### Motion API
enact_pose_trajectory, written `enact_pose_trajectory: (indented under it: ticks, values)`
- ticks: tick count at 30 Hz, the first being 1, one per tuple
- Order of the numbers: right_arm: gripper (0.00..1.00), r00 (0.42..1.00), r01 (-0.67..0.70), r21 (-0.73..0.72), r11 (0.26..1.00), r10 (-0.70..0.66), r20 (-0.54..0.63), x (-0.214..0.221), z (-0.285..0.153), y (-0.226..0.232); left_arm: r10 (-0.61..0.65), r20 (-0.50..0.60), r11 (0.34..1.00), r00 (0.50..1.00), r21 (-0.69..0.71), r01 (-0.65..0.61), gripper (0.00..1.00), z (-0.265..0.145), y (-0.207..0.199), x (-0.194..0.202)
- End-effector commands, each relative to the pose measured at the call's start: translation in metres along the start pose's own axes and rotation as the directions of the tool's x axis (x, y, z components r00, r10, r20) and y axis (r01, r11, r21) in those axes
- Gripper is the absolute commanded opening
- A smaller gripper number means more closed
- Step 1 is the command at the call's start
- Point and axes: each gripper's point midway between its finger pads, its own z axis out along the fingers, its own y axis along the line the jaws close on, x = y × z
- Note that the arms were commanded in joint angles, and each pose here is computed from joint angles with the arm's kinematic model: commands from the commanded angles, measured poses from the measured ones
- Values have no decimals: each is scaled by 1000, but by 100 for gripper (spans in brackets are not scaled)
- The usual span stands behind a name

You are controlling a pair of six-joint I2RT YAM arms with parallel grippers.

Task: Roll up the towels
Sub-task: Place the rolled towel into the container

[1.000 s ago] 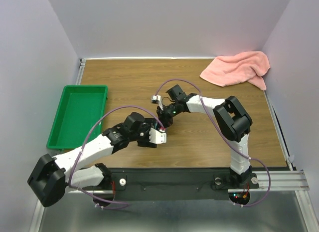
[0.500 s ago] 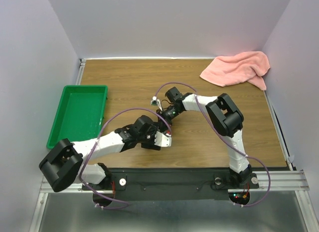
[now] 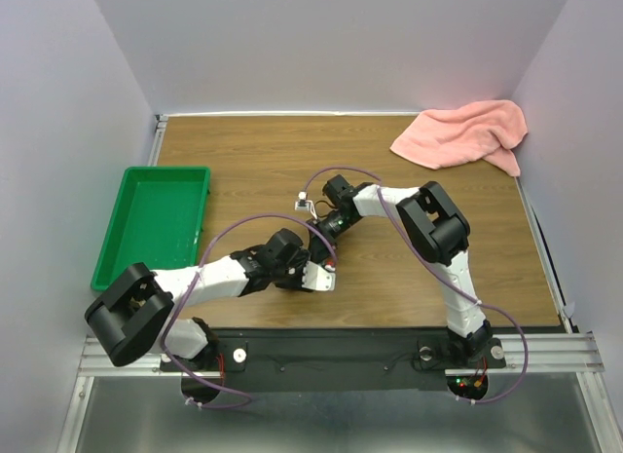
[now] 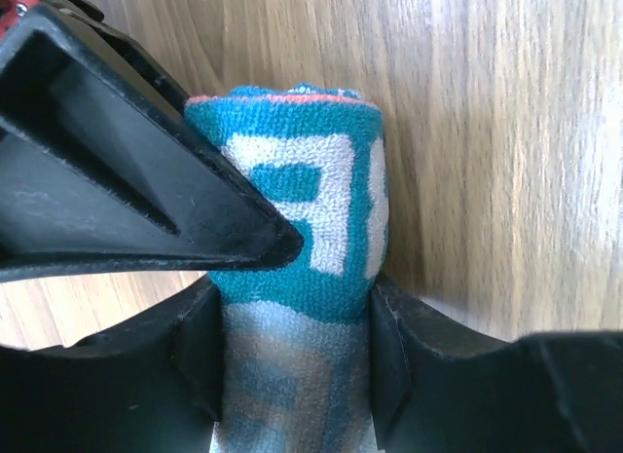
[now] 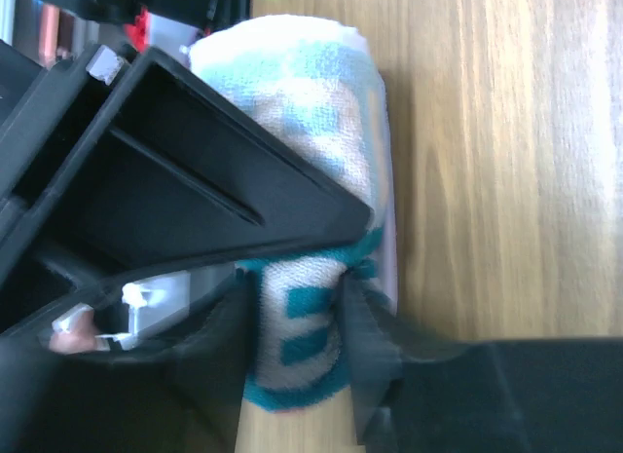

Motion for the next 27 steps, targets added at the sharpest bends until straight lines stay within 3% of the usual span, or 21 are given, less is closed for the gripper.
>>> enact_pose_trajectory:
  ticks: [1, 5, 6, 7, 11, 14, 18, 19, 22, 23, 25, 27]
  values:
    - [55, 995, -50, 201, 978, 66, -71, 28, -21, -37, -54, -42, 996, 998, 75, 57, 19, -11, -16, 6]
    - [82, 998, -55, 305, 951, 55, 9, 8, -67, -41, -83, -64, 992, 995, 87, 88, 8, -21, -23, 9]
    - [84, 998, -58, 328, 943, 54, 22, 6, -77, -42, -95, -70, 992, 993, 76, 100, 6, -23, -21, 11]
    - [96, 998, -65, 352, 934, 55, 38, 4, -87, -42, -103, -69, 992, 992, 66, 108, 4, -26, -19, 9]
    - [100, 990, -101, 420, 902, 51, 129, -7, -135, -37, -220, -45, 975, 975, 24, 221, 0, -39, -6, 2]
    - [100, 982, -121, 451, 884, 40, 185, -13, -164, -27, -398, -24, 917, 917, -44, 397, 0, -54, 30, 13]
    - [100, 977, -112, 469, 876, 12, 212, -18, -179, -11, -596, 58, 787, 801, -157, 597, 0, -92, 94, 32]
    - [100, 976, -114, 469, 876, 10, 219, -17, -181, -7, -663, 79, 722, 744, -193, 664, 0, -107, 107, 49]
    - [100, 974, -119, 461, 880, 13, 227, -16, -181, -2, -711, 143, 633, 688, -294, 716, 0, -141, 144, 70]
    - [100, 973, -123, 451, 884, 19, 228, -14, -179, 0, -755, 153, 563, 638, -347, 750, 0, -159, 153, 97]
    - [100, 973, -126, 445, 886, 23, 230, -12, -178, 1, -786, 172, 497, 594, -397, 772, 0, -179, 172, 123]
    - [100, 973, -130, 443, 887, 29, 228, -9, -176, 1, -831, 194, 378, 521, -489, 786, 0, -215, 183, 172]
